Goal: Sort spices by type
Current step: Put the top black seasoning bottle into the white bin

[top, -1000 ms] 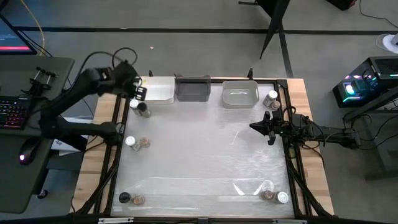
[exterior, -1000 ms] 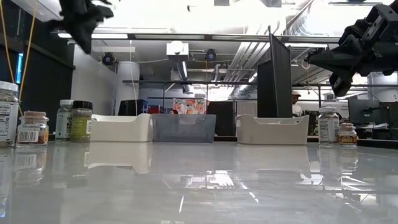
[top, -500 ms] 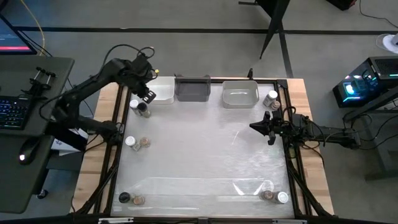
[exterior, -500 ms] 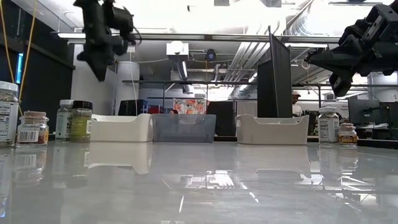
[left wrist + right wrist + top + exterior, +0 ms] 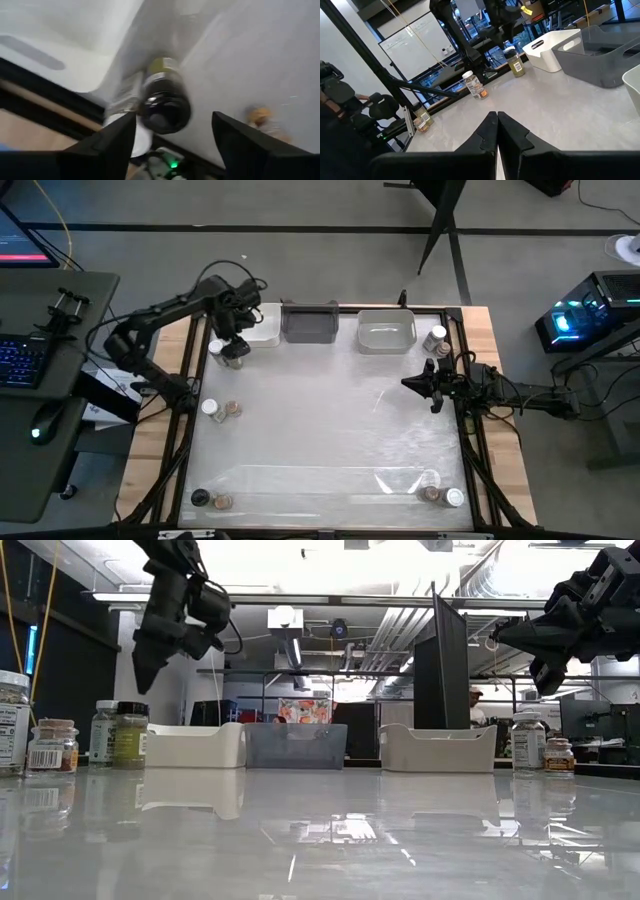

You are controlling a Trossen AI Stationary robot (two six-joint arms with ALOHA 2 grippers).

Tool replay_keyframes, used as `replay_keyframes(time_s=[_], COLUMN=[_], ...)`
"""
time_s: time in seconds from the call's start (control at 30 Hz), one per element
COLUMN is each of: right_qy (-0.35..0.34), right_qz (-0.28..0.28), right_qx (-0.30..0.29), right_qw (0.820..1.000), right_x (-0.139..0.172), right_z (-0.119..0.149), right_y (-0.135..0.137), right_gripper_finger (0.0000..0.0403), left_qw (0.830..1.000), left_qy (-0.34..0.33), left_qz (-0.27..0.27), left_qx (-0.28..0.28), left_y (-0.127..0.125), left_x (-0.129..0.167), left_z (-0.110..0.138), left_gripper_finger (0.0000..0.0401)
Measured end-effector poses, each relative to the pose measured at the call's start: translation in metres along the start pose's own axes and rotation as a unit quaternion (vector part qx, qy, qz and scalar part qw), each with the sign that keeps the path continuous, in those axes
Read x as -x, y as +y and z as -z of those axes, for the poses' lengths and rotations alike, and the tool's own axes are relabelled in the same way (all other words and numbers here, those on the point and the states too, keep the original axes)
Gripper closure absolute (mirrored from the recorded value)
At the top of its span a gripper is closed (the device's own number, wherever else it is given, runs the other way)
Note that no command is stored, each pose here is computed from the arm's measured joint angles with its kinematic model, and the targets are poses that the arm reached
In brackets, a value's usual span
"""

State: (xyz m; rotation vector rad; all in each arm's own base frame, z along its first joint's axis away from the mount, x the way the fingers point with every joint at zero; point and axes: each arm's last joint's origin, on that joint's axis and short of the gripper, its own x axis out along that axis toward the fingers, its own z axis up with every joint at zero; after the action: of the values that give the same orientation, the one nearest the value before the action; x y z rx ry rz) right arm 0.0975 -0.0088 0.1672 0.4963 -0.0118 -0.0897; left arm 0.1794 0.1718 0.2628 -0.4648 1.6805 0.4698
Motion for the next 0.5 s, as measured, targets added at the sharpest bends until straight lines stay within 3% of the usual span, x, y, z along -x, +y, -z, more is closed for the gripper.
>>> replay_keyframes(time_s=[0.07, 0.3, 0.5], right_qy=[0.000, 0.000, 0.000], right_qz=[0.000, 0.000, 0.000], right_qx=[0.000, 0.000, 0.000], right_qw=[1.000, 1.000, 1.000], right_x=[0.000, 0.000, 0.000], right_z=[0.000, 0.000, 0.000], right_y=[0.000, 0.000, 0.000], right_gripper_finger=[0.0402, 0.0402, 0.0402], left_qw=[1.000, 0.991, 0.986], left_qy=[0.006, 0.026, 0.060], left_qz=[-0.020, -0.014, -0.003], left_qx=[-0.015, -0.132, -0.157], left_y=[0.001, -0.003, -0.011], left_x=[-0.001, -0.006, -0.023], left_z=[-0.001, -0.005, -0.001], left_gripper_finger=[0.0132, 0.0119, 0.0119])
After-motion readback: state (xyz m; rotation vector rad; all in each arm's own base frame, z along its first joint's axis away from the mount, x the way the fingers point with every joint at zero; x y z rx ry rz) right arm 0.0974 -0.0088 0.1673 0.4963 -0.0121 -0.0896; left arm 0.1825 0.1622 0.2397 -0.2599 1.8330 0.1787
